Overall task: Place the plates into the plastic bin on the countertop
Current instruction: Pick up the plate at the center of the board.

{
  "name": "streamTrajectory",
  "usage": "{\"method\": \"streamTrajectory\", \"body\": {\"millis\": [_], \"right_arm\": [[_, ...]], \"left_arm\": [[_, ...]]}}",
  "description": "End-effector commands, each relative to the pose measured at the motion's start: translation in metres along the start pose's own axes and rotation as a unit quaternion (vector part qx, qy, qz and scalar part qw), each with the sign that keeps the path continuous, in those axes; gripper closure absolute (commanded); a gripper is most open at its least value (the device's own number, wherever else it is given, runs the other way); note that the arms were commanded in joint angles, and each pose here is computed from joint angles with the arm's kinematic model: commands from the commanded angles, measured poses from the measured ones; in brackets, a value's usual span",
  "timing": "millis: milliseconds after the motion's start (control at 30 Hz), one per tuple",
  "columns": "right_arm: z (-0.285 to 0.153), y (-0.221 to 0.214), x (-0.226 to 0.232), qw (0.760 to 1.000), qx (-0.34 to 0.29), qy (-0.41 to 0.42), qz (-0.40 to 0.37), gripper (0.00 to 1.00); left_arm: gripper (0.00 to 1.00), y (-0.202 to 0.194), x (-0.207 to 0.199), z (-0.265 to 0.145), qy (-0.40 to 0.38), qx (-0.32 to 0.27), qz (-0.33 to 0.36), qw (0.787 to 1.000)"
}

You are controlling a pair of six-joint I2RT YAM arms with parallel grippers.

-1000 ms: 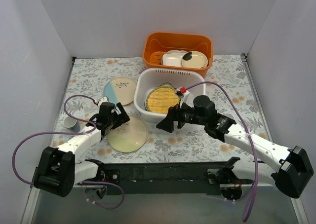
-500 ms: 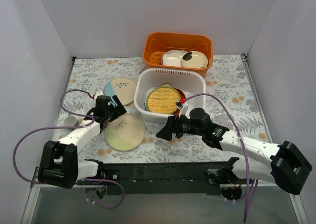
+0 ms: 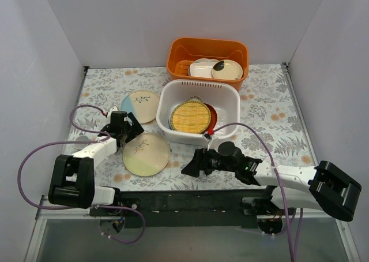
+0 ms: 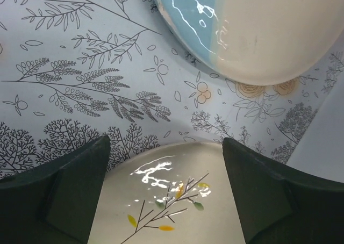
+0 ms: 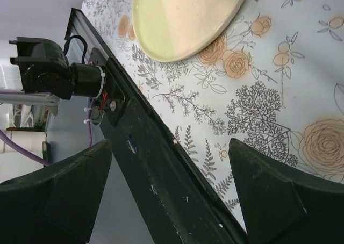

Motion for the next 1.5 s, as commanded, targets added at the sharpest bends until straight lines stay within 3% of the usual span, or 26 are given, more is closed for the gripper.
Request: {"method": "streamTrajectory", "body": {"millis": [0,100,300,500,667,900,1000,1033,1133,1233,1300,1467], "right_arm": [[0.004,-0.001,0.000,0.999,-0.035,-0.008,0.016,0.04],[0.003,-0.005,-0.005,0.997,-0.057,-0.012,0.040,0.04],[0.003,-0.014,-0.020,0.994,-0.069,-0.040,0.068,0.06],[0.007,-0.021,-0.028,0.991,-0.073,-0.052,0.098,0.08],[0.022,-0.038,-0.030,0.991,-0.040,-0.054,0.119,0.11],[0.036,-0.060,-0.025,0.989,-0.011,-0.047,0.137,0.13],[0.033,-0.063,-0.029,0.988,-0.018,-0.052,0.146,0.13],[0.032,-0.064,-0.031,0.988,-0.021,-0.054,0.146,0.14],[0.032,-0.061,-0.031,0.988,-0.027,-0.059,0.143,0.14],[0.034,-0.059,-0.032,0.988,-0.029,-0.067,0.137,0.14],[0.036,-0.059,-0.032,0.988,-0.031,-0.065,0.137,0.14],[0.045,-0.061,-0.033,0.988,-0.027,-0.059,0.143,0.21]], "left_arm": [[0.18,0.002,0.001,0.009,0.017,0.017,0.003,1.000],[0.23,-0.003,0.003,0.014,0.023,0.035,0.005,0.999],[0.45,-0.022,-0.004,0.014,-0.016,0.100,-0.003,0.995],[0.56,-0.040,-0.004,0.002,-0.051,0.147,-0.017,0.988],[0.55,-0.054,-0.005,-0.007,-0.064,0.171,-0.018,0.983],[0.50,-0.057,0.000,-0.016,-0.042,0.164,-0.004,0.986],[0.45,-0.043,0.007,-0.020,0.015,0.106,-0.017,0.994],[0.44,-0.033,0.013,-0.022,0.045,0.063,-0.022,0.997],[0.44,-0.036,0.026,-0.028,0.085,0.039,-0.025,0.995],[0.58,-0.045,0.035,-0.027,0.101,0.044,-0.027,0.993],[0.75,-0.053,0.035,-0.023,0.101,0.075,-0.022,0.992],[0.98,-0.082,0.032,-0.014,0.096,0.146,0.000,0.985]]}}
Point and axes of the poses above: each gripper's point midway between its finger pads, its own z axis out along the fingers, its own x axis along the line the jaws close on, y = z × x, the point moved 6 cm from there along -z, back along the fingers, and after that the axes turned 9 degrees about -z, right-handed, at the moved point
